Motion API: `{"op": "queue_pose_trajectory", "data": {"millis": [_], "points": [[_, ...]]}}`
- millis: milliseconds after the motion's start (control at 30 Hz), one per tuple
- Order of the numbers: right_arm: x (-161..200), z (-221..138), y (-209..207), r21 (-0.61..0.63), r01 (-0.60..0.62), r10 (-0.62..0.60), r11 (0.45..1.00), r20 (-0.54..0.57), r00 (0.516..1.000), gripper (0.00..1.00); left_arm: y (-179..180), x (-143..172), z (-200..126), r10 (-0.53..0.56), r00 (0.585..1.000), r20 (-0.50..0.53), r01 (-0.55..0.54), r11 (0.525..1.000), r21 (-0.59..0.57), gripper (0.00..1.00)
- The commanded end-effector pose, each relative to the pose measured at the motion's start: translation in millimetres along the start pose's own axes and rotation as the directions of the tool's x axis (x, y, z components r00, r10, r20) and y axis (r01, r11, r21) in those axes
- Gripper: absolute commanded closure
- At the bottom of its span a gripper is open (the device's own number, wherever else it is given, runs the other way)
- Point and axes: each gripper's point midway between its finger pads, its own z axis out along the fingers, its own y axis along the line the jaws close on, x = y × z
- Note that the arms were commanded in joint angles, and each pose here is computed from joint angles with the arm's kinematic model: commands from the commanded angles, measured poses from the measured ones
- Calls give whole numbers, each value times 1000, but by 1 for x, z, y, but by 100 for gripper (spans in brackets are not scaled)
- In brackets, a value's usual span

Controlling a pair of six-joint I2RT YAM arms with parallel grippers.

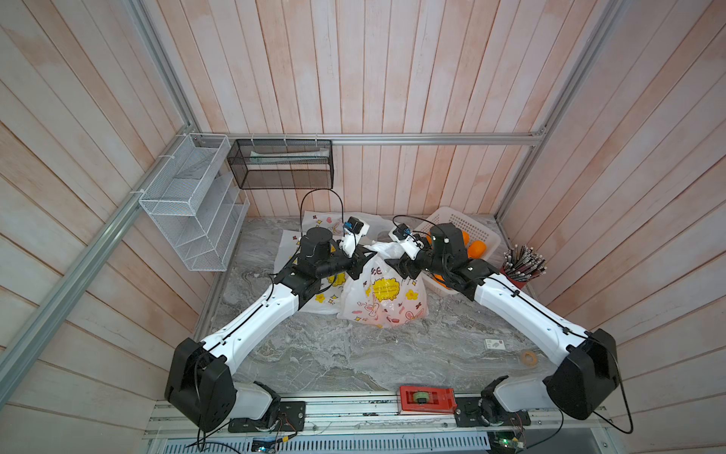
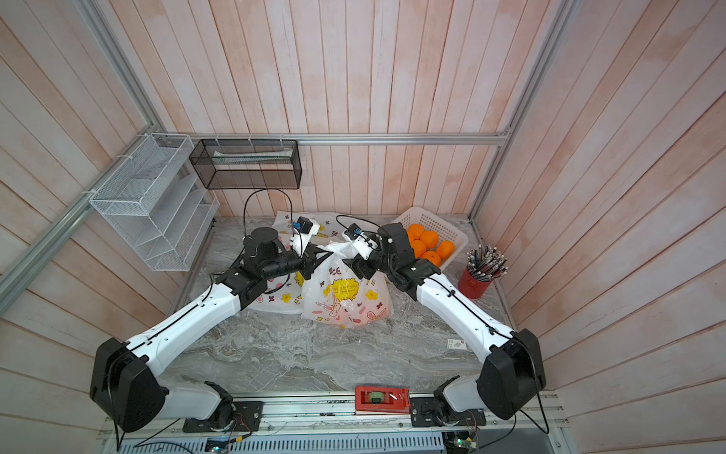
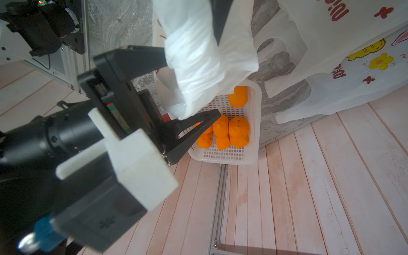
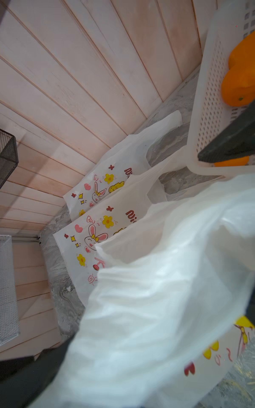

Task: Place the oranges into plastic bags & tie knots
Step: Tie the plastic bag at the center of the board.

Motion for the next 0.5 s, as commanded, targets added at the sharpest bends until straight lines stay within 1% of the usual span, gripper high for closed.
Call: {"op": "queue_pose_trajectory", "data": {"millis": [0, 67, 167, 200, 300, 367, 467], "points": [[-19, -7, -17, 93, 9, -13, 996, 41, 999, 34, 4, -10, 0, 3, 1000, 13, -3, 1000, -14, 100], [-19, -9, -23, 125, 9, -14, 992, 39, 999, 44, 3, -9, 1, 5, 1000, 12, -4, 1000, -12, 100], [-21, -10, -31, 170, 4, -12, 985, 42, 999, 63, 3, -9, 1, 3, 1000, 10, -3, 1000, -8, 100], [-23, -11, -32, 177, 3, -11, 984, 47, 999, 68, 3, -9, 0, 3, 1000, 10, -3, 1000, -7, 100], [-28, -11, -35, 188, -6, -7, 982, 71, 997, 76, 0, -9, 0, 2, 1000, 9, -2, 1000, 6, 100], [-32, -10, -34, 183, -17, 0, 983, 93, 996, 77, -2, -8, 0, 0, 1000, 9, 0, 1000, 15, 100], [-38, -5, -29, 144, -39, 19, 989, 135, 991, 77, -3, -9, 0, -6, 1000, 13, 6, 1000, 23, 100]]}}
